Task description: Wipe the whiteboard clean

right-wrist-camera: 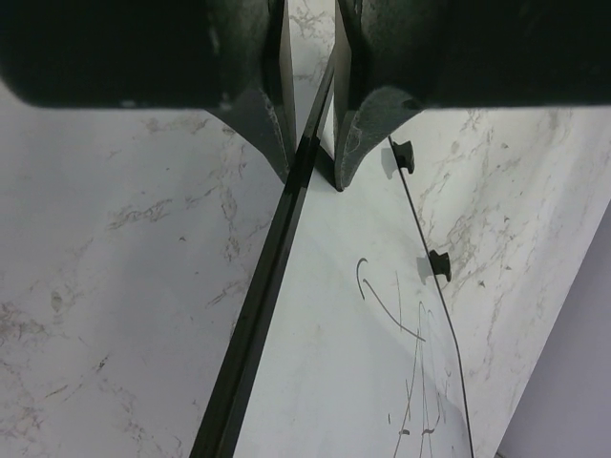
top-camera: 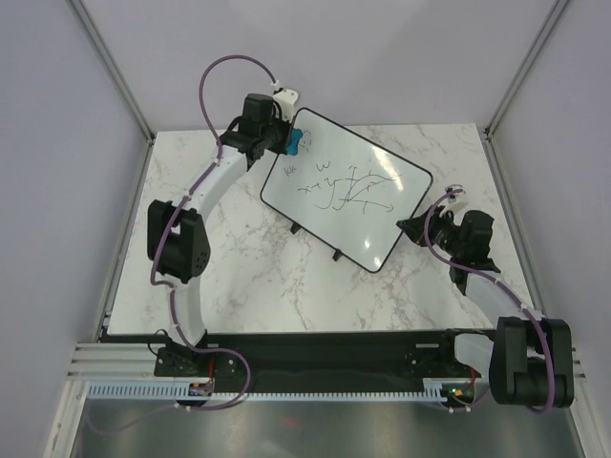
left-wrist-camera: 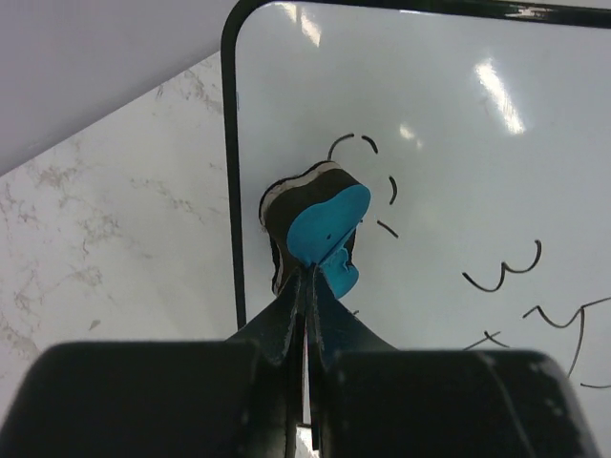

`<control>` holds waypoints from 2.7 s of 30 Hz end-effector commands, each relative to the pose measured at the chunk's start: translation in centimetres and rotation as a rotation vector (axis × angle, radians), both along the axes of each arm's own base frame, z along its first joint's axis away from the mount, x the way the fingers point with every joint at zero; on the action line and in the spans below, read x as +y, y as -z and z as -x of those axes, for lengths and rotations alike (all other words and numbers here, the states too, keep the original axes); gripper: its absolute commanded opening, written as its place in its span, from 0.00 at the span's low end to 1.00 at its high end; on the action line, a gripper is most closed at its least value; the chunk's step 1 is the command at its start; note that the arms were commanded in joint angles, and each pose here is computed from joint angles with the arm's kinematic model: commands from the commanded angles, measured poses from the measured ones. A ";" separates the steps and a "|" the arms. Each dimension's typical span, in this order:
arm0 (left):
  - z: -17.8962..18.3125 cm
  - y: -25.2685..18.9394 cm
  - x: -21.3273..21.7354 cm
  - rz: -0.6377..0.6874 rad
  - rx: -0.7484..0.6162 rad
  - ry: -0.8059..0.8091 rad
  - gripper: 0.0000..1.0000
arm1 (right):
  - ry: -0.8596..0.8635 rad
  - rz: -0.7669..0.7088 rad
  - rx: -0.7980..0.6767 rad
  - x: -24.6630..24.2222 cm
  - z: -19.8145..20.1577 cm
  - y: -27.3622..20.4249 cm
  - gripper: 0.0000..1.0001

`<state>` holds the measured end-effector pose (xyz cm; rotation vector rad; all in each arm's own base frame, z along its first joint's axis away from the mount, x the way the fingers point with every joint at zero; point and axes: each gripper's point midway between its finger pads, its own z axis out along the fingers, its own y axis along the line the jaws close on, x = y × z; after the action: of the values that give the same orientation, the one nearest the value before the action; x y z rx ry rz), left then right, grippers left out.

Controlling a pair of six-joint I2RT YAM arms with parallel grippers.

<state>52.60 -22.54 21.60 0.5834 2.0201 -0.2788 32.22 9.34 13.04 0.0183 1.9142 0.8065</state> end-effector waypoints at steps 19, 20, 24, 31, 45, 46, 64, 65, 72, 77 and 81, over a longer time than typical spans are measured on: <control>-1.0 3.6 -7.7 0.035 0.028 0.178 0.02 | 0.041 0.166 -0.043 -2.0 -0.8 0.7 0.00; -0.9 3.8 -7.7 0.034 0.029 0.178 0.02 | 0.043 0.167 -0.045 -2.0 -0.7 0.7 0.00; -0.2 4.2 -7.8 0.037 0.049 0.186 0.02 | 0.047 0.168 -0.060 -2.0 -0.7 0.2 0.00; -2.6 3.5 -5.3 -0.045 -0.038 0.083 0.02 | 0.056 0.169 -0.060 -2.1 -0.6 0.2 0.00; -5.2 3.3 -1.1 -0.067 -0.087 0.040 0.02 | 0.067 0.172 -0.059 -2.3 -0.5 0.2 0.00; -4.8 3.1 -1.6 -0.053 -0.085 0.060 0.02 | 0.068 0.174 -0.061 -2.3 -0.5 0.1 0.00; 9.0 8.7 -3.6 -0.105 0.123 0.338 0.02 | 0.081 0.177 -0.054 -2.5 -0.6 0.3 0.00; 9.6 8.9 -3.5 -0.107 0.130 0.342 0.02 | 0.080 0.176 -0.057 -2.5 -0.6 0.2 0.00; 10.3 8.2 -3.3 -0.105 0.120 0.345 0.02 | 0.075 0.163 -0.053 -2.3 -0.5 0.3 0.00; 10.1 6.2 -3.4 -0.092 0.078 0.344 0.02 | 0.072 0.163 -0.060 -2.2 -0.5 0.1 0.00; 10.8 4.6 -3.0 -0.083 0.049 0.343 0.02 | 0.069 0.157 -0.058 -2.2 -0.5 0.1 0.00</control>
<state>41.74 -25.35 11.78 0.9719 2.1239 -0.4180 31.72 9.10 12.98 -0.0111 1.9379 0.7532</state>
